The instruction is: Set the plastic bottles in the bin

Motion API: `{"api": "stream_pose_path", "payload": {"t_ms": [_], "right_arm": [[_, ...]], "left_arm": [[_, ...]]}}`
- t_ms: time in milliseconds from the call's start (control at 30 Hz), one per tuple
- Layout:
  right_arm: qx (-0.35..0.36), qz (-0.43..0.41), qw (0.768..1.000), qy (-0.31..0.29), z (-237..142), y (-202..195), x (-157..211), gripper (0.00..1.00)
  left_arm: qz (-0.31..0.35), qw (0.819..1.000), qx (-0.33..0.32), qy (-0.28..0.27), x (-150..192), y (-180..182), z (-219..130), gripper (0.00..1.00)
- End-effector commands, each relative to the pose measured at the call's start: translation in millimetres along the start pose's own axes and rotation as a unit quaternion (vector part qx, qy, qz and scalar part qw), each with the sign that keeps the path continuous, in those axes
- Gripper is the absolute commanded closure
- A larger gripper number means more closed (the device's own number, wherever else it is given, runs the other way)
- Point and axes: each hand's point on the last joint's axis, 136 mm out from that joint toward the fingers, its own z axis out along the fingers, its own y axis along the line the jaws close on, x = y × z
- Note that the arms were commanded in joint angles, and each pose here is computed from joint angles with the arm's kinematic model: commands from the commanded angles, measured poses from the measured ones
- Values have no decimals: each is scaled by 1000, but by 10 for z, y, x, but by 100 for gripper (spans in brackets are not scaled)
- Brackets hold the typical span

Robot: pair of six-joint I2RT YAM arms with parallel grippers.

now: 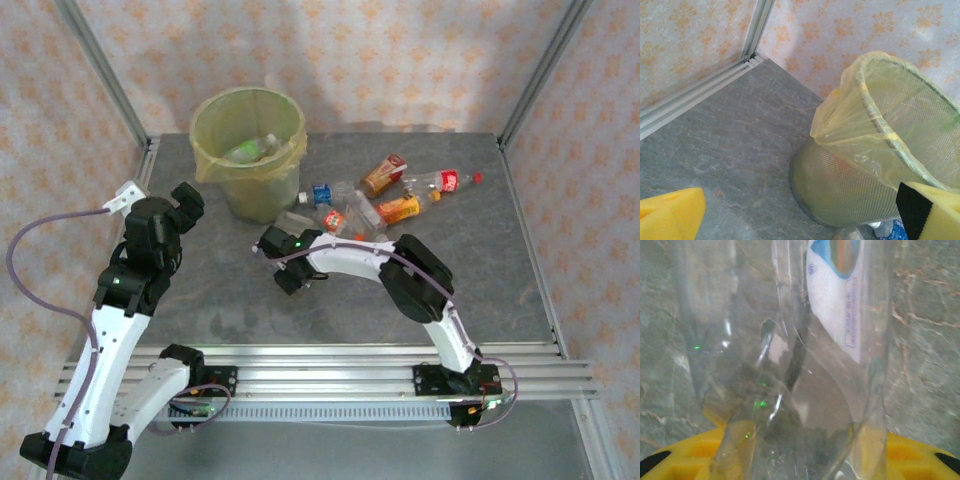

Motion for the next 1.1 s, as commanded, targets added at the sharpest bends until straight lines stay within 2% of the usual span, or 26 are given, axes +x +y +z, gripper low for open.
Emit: {"api": "stream_pose_path", "payload": {"t_ms": [0, 267, 600, 900, 1067], "right_arm": [[16, 22, 998, -62, -385, -83, -186, 54], [43, 52, 985, -157, -995, -301, -281, 59], [73, 98, 950, -287, -1795, -640, -297, 65], [70, 147, 912, -376, -2231, -851, -248, 65], [53, 158, 896, -411, -2398, -859, -250, 65]], "left_arm": [[8, 1000, -19, -3, -14, 72, -2, 0], [9, 1000, 12, 10, -7, -59, -12, 0], [9, 989, 132, 60, 48, -572, -83, 0], [-22, 957, 265, 113, 130, -1163, -253, 0], [1, 938, 322, 129, 227, -1561, -420, 0]]}}
